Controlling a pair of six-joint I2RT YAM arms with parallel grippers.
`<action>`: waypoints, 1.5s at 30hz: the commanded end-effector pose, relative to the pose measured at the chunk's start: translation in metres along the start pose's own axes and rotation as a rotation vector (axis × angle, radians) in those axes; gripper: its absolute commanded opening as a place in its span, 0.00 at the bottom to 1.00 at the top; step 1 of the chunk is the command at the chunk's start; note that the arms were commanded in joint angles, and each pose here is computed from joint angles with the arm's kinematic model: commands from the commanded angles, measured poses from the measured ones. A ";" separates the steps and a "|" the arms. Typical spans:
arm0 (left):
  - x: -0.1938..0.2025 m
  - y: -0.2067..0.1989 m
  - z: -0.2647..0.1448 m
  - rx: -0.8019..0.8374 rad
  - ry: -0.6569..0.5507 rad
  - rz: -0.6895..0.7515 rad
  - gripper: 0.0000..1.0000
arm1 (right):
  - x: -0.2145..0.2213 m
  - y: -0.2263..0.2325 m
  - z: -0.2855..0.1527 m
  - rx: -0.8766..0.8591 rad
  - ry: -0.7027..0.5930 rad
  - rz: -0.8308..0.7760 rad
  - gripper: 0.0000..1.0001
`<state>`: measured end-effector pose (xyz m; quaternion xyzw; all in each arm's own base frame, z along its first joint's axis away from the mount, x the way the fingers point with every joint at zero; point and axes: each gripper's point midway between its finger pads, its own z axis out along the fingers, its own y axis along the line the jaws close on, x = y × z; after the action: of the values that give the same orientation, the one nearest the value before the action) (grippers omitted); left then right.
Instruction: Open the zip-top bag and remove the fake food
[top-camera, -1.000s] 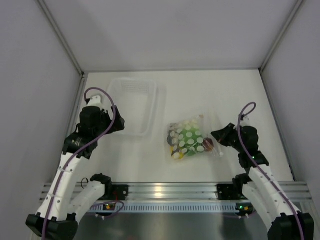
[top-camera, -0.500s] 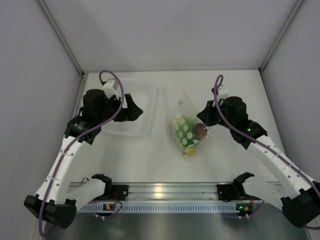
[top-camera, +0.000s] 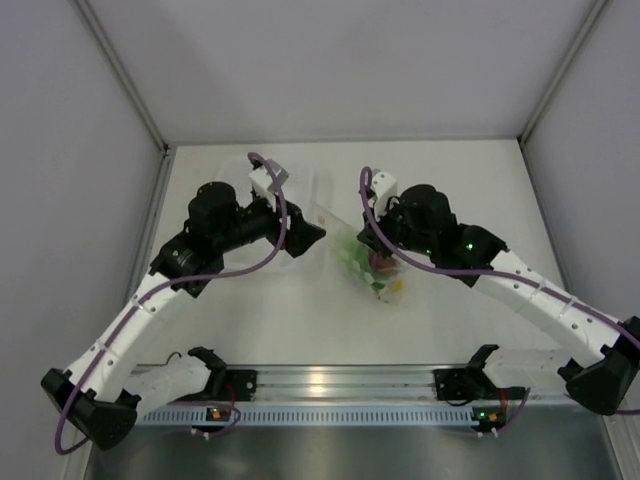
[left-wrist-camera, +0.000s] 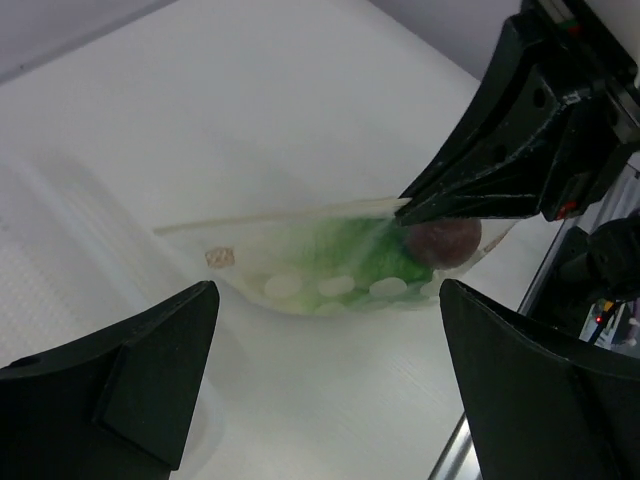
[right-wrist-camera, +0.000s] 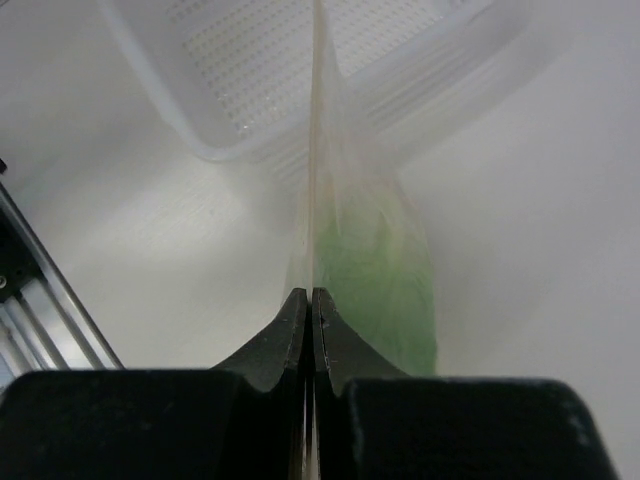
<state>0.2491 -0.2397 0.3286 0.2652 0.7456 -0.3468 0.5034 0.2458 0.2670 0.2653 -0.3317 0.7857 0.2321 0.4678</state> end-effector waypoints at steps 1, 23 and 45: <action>-0.027 -0.030 -0.006 0.191 -0.230 0.263 0.98 | -0.029 0.029 -0.008 -0.131 -0.091 -0.121 0.00; 0.035 -0.077 0.034 0.757 -0.130 0.370 0.79 | -0.022 0.056 -0.042 -0.256 -0.143 -0.245 0.00; 0.032 -0.082 0.046 0.671 -0.120 0.307 0.00 | -0.023 -0.018 -0.077 0.120 -0.290 0.005 0.57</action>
<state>0.2111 -0.3231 0.2726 0.4853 0.5637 -0.5048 0.4379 0.2080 0.2309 0.2851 -0.3505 0.7348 0.2283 0.5339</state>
